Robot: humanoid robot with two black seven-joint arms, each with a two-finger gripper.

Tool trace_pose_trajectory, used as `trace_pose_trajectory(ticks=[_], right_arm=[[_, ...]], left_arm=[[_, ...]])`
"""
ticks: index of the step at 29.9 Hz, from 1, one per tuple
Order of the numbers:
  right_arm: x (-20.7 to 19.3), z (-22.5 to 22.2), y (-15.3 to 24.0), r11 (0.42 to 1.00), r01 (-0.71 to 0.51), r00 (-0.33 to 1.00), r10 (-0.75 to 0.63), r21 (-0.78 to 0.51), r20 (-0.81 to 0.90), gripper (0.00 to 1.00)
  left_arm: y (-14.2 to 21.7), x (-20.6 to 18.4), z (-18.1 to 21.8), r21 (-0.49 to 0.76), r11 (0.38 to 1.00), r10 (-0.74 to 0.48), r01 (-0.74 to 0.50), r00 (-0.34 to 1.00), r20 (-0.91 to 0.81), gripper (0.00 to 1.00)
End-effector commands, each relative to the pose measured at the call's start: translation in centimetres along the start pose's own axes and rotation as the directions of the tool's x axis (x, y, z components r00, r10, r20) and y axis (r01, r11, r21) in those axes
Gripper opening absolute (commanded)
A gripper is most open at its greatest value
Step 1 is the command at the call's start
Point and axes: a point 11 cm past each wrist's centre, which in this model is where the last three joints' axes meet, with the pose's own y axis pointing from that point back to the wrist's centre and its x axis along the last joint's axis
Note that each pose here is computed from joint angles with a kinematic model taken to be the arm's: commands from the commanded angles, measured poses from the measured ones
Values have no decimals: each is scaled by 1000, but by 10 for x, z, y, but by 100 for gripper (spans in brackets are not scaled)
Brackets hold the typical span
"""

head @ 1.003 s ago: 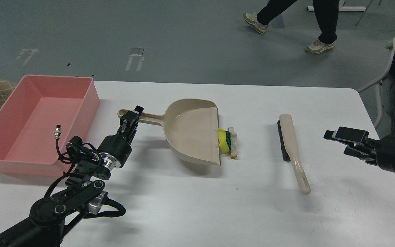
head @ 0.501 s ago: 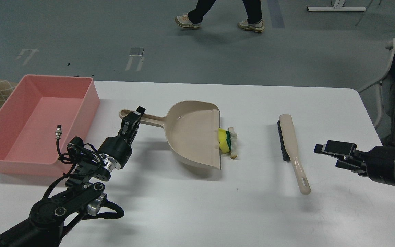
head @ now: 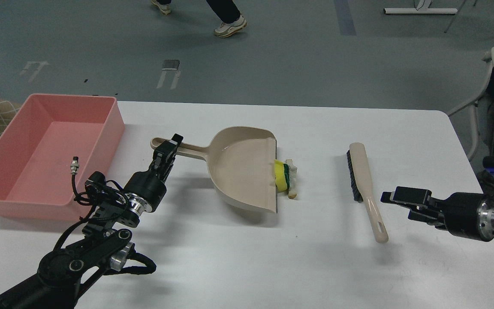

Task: Sweep and dump garbage into bin
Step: 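Lower the right gripper to the wooden brush handle and grasp it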

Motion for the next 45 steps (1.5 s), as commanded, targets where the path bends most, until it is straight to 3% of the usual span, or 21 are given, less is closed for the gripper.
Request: trace_pose_trajectory(ticks=[1,4,8,28,42,45], right_arm=[[0,-3,-4,1000,-1,1000,1,8,0,98],[-6,-3,-11,1000,10,1000,-10,-3,-7,96],[-9,-4,-17,1000,16,999,-17,-20,-36,82],[-19,-2,-32,998,32,999,-33,-55,-21,66],[-20,-4,-36,998,34,999,-34,-50,-18,48],[-20,-4,-36,998,33,999,-34,-48,-17,40]], left_arm=[[0,2,1,-3,1000,1,-1,1000,4,0],[0,1,0,-2,1000,1,-1,1000,2,0],[-3,3,4,-14,1000,1,-1,1000,5,0],[-4,2,6,-18,1000,-1,1,1000,3,0],[-3,6,5,-15,1000,2,-2,1000,12,0],[-3,5,5,-16,1000,1,-1,1000,11,0]])
